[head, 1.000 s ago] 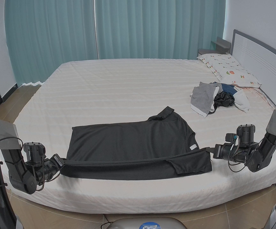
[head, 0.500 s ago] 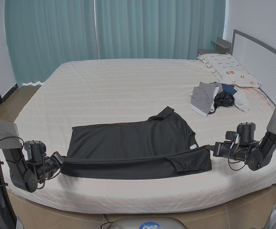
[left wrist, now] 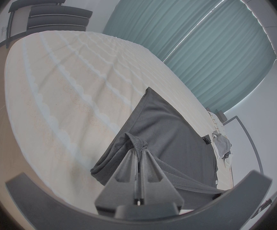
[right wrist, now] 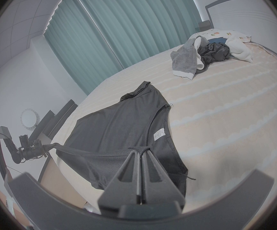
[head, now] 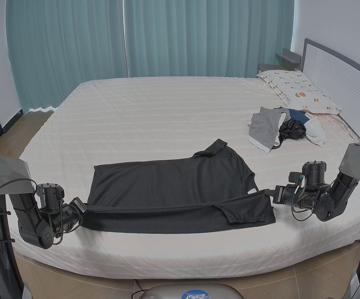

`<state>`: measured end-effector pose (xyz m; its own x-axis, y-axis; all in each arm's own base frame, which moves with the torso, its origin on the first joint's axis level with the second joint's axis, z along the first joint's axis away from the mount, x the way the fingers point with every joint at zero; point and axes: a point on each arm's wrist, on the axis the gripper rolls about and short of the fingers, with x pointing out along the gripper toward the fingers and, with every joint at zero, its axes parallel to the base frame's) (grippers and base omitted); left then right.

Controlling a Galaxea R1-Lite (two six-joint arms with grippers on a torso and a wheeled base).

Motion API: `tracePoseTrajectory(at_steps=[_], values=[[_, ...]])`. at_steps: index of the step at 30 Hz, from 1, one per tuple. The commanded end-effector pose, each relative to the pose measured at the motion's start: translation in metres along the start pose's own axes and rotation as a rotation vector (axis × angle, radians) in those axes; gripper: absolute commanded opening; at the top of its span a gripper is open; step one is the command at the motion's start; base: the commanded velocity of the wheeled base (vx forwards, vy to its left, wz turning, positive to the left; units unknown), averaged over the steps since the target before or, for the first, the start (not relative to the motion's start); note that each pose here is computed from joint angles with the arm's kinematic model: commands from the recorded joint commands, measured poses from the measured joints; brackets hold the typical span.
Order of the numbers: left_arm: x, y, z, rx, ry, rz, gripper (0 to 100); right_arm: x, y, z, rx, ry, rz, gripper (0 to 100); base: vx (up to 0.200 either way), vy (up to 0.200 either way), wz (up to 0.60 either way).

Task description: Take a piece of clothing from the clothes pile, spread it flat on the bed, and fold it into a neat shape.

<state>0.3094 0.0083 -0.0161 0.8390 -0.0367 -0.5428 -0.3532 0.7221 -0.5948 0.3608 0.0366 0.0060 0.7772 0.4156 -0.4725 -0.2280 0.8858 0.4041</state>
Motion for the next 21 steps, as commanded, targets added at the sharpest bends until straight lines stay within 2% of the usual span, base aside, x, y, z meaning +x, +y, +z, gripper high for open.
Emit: tracePoseTrajectory(at_steps=[1,6,21], values=[[0.01,0.001,-0.001,-0.009,0.0,-0.002,0,0.009,-0.005,-0.006,0.006,0.015,-0.004,0,0.0,0.0,0.0],[0.014,-0.005,0.001,-0.038,-0.013,-0.023,0,0.012,-0.007,-0.005,0.02,0.009,-0.005,0,0.0,0.0,0.0],[0.03,-0.004,0.0,-0.061,-0.015,-0.025,0,0.026,-0.014,-0.012,0.071,0.021,-0.009,0,0.0,0.0,0.0]])
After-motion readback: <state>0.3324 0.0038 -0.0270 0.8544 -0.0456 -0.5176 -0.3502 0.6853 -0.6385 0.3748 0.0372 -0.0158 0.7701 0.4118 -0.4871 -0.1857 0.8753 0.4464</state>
